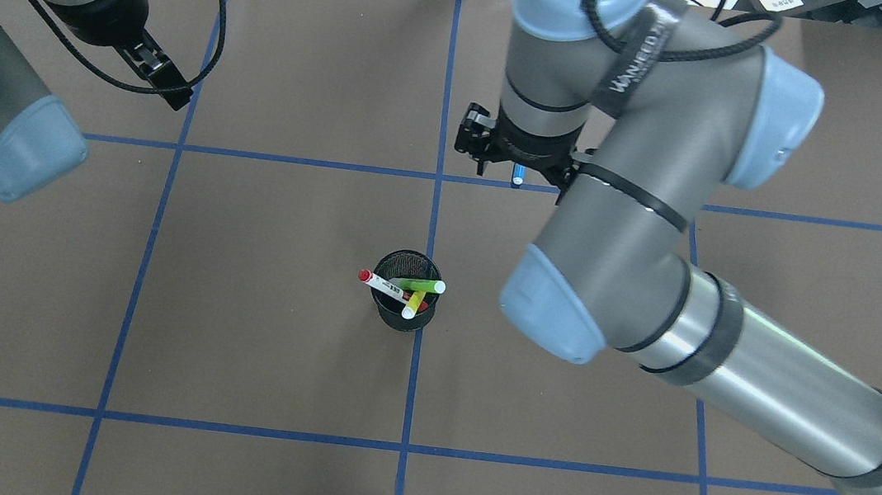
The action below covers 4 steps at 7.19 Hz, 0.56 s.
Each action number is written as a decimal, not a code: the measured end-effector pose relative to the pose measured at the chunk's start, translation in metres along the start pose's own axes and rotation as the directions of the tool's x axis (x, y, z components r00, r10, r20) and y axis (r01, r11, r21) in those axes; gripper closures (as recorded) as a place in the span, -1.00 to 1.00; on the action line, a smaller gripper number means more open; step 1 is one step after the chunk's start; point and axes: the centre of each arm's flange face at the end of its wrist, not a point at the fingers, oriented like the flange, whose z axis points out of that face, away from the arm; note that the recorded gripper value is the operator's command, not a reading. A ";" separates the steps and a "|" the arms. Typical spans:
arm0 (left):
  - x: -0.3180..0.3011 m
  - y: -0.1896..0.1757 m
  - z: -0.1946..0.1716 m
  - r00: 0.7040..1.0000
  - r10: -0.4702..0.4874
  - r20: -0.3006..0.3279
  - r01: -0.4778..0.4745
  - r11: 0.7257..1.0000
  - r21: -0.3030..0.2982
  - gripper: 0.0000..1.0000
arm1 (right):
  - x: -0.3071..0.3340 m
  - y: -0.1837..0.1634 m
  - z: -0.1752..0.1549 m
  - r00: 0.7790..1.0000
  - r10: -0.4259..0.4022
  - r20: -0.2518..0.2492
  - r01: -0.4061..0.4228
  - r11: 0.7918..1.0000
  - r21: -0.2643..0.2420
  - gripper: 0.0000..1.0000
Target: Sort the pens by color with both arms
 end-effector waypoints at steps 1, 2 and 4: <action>-0.008 0.005 0.002 1.000 0.000 0.000 0.000 1.000 -0.004 -0.97 | -0.045 0.012 0.007 0.999 -0.002 -0.048 0.001 1.000 -0.024 -1.00; -0.015 0.007 0.000 1.000 -0.009 -0.008 0.009 1.000 -0.005 -0.97 | -0.088 0.022 0.014 0.995 0.000 -0.098 -0.004 0.999 -0.049 -1.00; -0.029 0.015 -0.003 0.997 -0.040 -0.064 0.039 0.999 -0.013 -0.98 | -0.137 0.045 0.028 0.987 -0.008 -0.158 -0.012 0.992 -0.124 -0.98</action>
